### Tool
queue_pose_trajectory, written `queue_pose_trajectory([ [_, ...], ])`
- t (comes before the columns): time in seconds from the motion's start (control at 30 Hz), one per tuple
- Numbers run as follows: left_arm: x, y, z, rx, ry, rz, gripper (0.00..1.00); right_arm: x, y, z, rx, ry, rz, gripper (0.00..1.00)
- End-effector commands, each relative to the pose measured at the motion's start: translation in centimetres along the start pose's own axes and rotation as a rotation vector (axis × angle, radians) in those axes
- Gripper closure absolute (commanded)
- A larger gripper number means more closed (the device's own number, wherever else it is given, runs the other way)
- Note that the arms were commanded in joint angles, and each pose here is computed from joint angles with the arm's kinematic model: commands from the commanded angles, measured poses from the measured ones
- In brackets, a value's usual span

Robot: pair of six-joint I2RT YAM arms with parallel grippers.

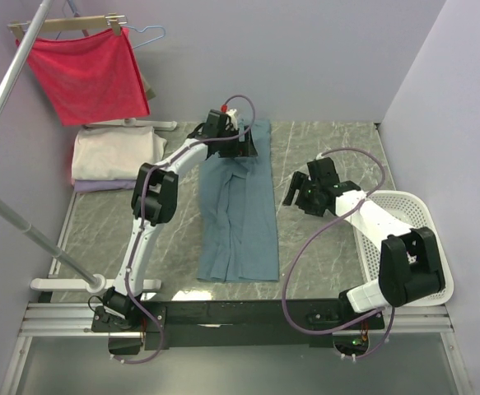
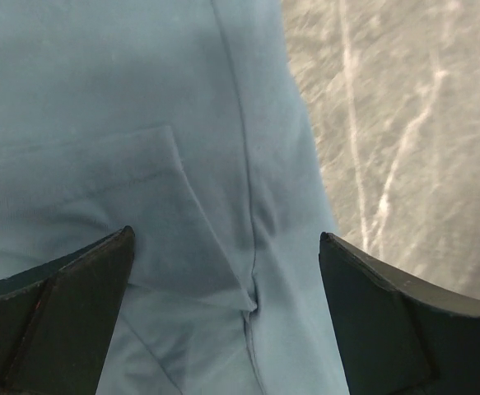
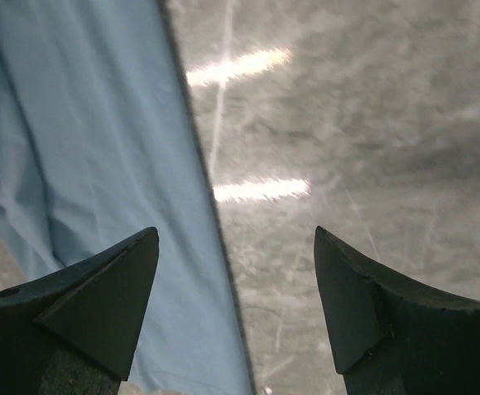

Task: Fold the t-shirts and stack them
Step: Rotate the tshirt 90 degrees

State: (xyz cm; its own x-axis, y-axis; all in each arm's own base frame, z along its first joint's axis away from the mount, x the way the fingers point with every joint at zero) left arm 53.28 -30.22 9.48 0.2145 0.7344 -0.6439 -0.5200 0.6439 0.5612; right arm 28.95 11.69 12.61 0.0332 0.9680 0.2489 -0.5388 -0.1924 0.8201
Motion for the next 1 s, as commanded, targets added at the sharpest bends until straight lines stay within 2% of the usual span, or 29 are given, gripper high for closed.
queue_pose_trajectory([
  [0.0, -1.2, 4.6, 2.1, -0.108, -0.029, 0.148, 0.01, 2.3, -0.9, 2.6, -0.106, 0.04, 0.132, 0.18],
  [0.03, -1.6, 5.1, 2.7, -0.163, -0.032, 0.138, 0.01, 3.0, -1.2, 3.8, -0.123, 0.058, 0.156, 0.18],
  [0.07, -3.0, 7.4, 3.7, -0.224, -0.032, 0.13, 0.01, 3.5, -1.5, 4.7, -0.137, 0.061, 0.17, 0.19],
  [0.1, -1.3, 7.8, 2.4, -0.229, 0.012, 0.186, 0.01, 4.2, -1.7, 5.7, -0.15, 0.07, 0.199, 0.19],
  [0.17, -2.7, 10.8, 3.5, -0.316, 0.026, 0.168, 0.01, 5.5, -2.9, 8.3, -0.164, 0.078, 0.213, 0.2],
  [0.2, -1.4, 11.2, 2.1, -0.31, 0.056, 0.205, 0.01, 5.8, -3.5, 9.0, -0.157, 0.08, 0.216, 0.2],
  [0.27, -2.6, 13.7, 2.5, -0.371, 0.051, 0.189, 0.01, 7.4, -5.2, 11.3, -0.146, 0.106, 0.263, 0.22],
  [0.3, -1.6, 14.0, 1.1, -0.354, 0.069, 0.212, 0.0, 7.7, -5.9, 11.9, -0.135, 0.112, 0.268, 0.22],
  [0.37, -2.3, 15.6, 0.8, -0.377, 0.063, 0.19, 0.01, 9.0, -7.6, 13.7, -0.136, 0.125, 0.312, 0.24],
  [0.53, -0.8, 16.9, -2.0, -0.348, 0.09, 0.233, 0.0, 11.4, -11.5, 16.5, -0.091, 0.161, 0.391, 0.27],
  [0.7, -0.3, 17.3, -4.1, -0.296, 0.108, 0.223, 0.01, 13.6, -12.7, 18.5, -0.098, 0.203, 0.476, 0.31],
  [0.97, 0.6, 18.0, -5.4, -0.285, 0.115, 0.25, 0.01, 13.8, -15.7, 18.8, -0.067, 0.182, 0.464, 0.32],
])
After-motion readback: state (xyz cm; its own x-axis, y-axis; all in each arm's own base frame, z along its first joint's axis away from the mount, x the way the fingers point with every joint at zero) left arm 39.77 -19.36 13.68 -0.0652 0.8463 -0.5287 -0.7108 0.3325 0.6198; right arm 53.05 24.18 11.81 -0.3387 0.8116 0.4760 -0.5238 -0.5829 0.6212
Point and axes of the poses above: each gripper's point midway between its finger pads, its own y axis back along the fingers, its own x axis along the line the jaws close on, z = x × y, the point moved 5 cm from there along y, back along the fingers, and after that the axes turned 11 degrees about y, right-handed, at the moved point
